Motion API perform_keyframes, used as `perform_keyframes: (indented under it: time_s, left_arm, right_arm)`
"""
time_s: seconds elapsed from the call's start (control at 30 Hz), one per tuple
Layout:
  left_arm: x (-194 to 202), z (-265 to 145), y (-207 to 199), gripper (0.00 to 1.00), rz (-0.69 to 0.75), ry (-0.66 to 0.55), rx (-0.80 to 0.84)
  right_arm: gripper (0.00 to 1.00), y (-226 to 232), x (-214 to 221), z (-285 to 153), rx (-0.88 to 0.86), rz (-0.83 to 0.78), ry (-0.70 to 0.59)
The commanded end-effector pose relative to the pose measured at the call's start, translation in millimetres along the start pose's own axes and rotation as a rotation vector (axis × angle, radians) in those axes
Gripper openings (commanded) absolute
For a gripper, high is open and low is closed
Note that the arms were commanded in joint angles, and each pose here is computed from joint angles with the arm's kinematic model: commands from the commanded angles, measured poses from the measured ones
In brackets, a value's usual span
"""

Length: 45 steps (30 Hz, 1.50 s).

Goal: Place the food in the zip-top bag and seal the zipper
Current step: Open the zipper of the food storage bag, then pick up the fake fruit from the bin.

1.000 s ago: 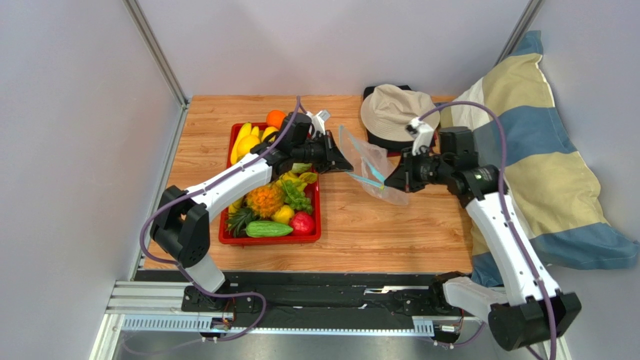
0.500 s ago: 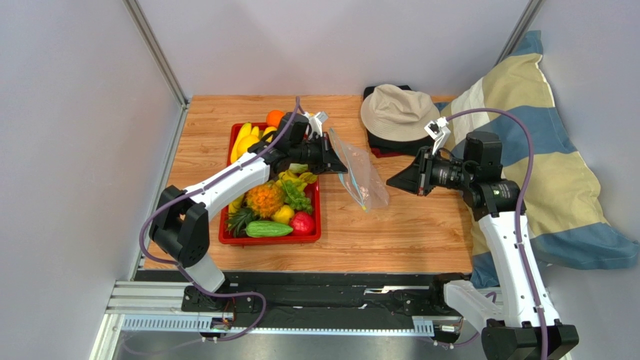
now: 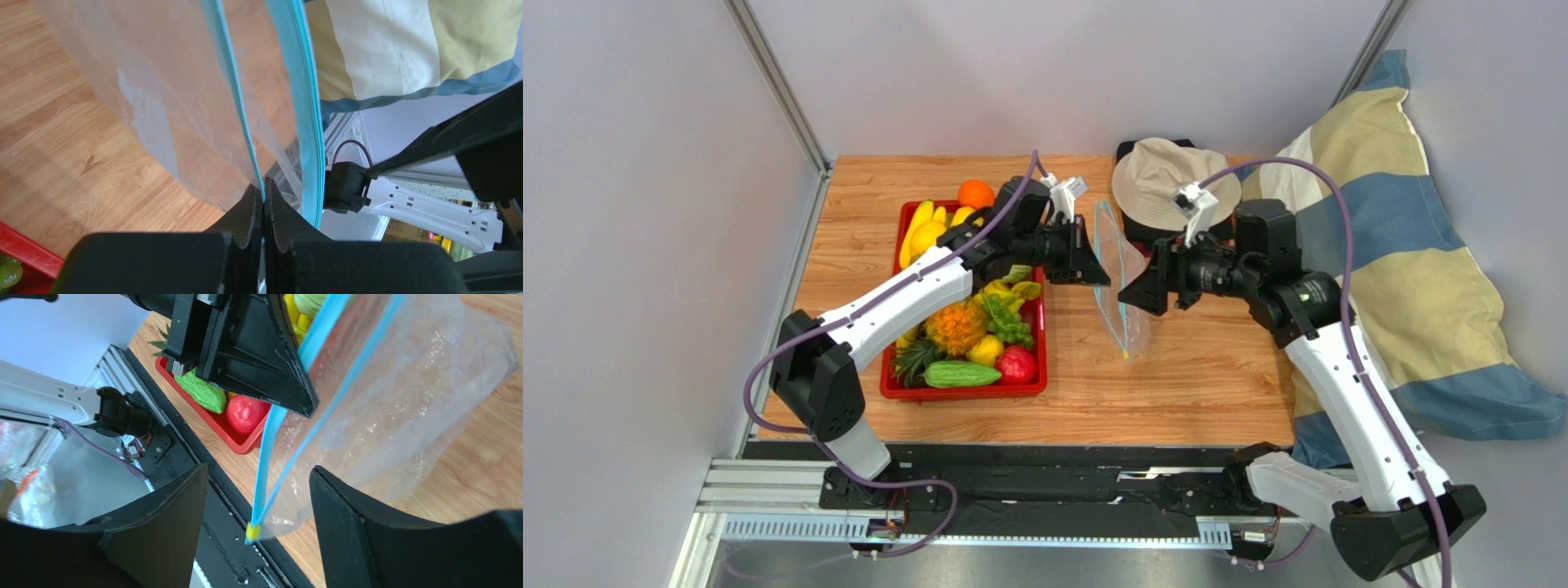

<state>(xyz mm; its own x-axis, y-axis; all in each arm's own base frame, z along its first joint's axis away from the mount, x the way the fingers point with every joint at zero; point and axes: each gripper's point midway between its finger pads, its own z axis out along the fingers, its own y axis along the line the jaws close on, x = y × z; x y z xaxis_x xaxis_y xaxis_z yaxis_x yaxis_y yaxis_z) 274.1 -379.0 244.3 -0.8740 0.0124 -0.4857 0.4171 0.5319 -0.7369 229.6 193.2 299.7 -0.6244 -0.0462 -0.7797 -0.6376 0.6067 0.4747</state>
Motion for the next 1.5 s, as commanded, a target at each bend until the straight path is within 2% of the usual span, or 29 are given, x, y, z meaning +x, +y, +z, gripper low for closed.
perform_keyframes:
  time_s: [0.0,0.1,0.2,0.3,0.4,0.43,0.47,0.5,0.53,0.57,0.67,0.73,0.87,0.97,1.0,1.07,1.1,1.17,1.2,1.27,1.37,1.47]
  left_arm:
    - [-14.0,-12.8,-24.7,0.0,0.082,-0.045,0.022]
    - [-12.8,-13.0,-30.3,0.0,0.104,-0.046,0.029]
    - [-12.8,-14.1,-33.9,0.0,0.115,-0.05,0.036]
    - [-11.8,-13.9,-35.1,0.0,0.124,-0.049,0.037]
    - [-9.2,-13.2,-34.6,0.0,0.127,-0.042,0.036]
    - [-8.4,-13.9,-33.9,0.0,0.127,-0.041,0.034]
    - [-8.5,-16.0,-33.2,0.0,0.131,-0.045,0.029]
    - [-8.8,-17.7,-30.1,0.0,0.146,-0.049,0.018]
    - [-6.5,-19.2,-21.4,0.0,0.143,-0.045,-0.008]
    - [-7.3,-25.2,-19.3,0.0,0.151,-0.055,-0.014]
    - [-13.6,-39.1,15.2,0.0,0.121,-0.064,-0.054]
    - [-14.8,-45.8,33.7,0.03,0.154,-0.032,-0.071]
    - [-3.9,-40.1,39.3,0.2,0.246,0.065,-0.034]
    - [2.3,-42.8,28.1,0.42,0.309,0.091,0.046]
    - [4.9,-45.6,22.7,0.55,0.325,0.099,0.075]
    - [7.3,-55.5,14.9,0.65,0.392,0.097,0.102]
    - [11.8,-59.9,13.4,0.83,0.406,0.106,0.11]
    - [11.1,-75.8,4.6,0.95,0.489,0.08,0.122]
    - [14.5,-82.8,6.0,0.99,0.502,0.085,0.117]
    - [10.9,-103.1,3.9,0.99,0.608,0.054,0.114]
    - [16.7,-129.6,15.3,0.99,0.751,0.083,0.04]
    - [22.4,-161.4,37.0,0.98,0.75,0.112,-0.063]
  right_arm:
    - [0.63,-15.8,-23.2,12.6,0.148,-0.134,-0.052]
    - [0.52,-38.0,-25.5,20.0,0.265,-0.098,-0.041]
    - [0.52,-52.2,-24.0,27.8,0.326,-0.076,-0.02]
    - [0.52,-53.8,-22.8,36.7,0.314,-0.05,0.003]
    - [0.46,-55.6,-20.3,42.0,0.31,-0.032,0.026]
    - [0.4,-56.7,-19.6,41.1,0.313,-0.047,0.032]
    - [0.28,-57.8,-16.5,38.9,0.322,-0.052,0.046]
    - [0.21,-60.0,-15.6,35.2,0.337,-0.061,0.051]
    - [0.04,-62.8,-15.1,30.0,0.349,-0.066,0.052]
    - [0.0,-64.4,-10.9,24.0,0.36,-0.057,0.066]
    - [0.0,-65.2,-4.0,1.0,0.365,-0.041,0.061]
    - [0.0,-58.2,6.8,-9.4,0.333,-0.046,0.064]
    - [0.0,-34.0,33.1,-8.8,0.195,-0.016,0.085]
    - [0.0,-21.5,40.2,-3.1,0.119,0.054,0.083]
    - [0.0,-18.9,41.0,-1.9,0.107,0.089,0.084]
    - [0.0,-17.5,40.6,1.2,0.098,0.124,0.084]
    - [0.0,-15.8,40.3,2.4,0.095,0.165,0.083]
    - [0.0,-17.3,39.8,6.5,0.094,0.199,0.078]
    - [0.0,-15.7,39.4,8.5,0.082,0.22,0.076]
    - [0.0,-15.7,37.9,15.1,0.068,0.276,0.063]
    - [0.0,-16.4,33.4,23.0,0.059,0.347,0.045]
    - [0.0,-21.2,32.8,32.0,0.059,0.398,0.044]
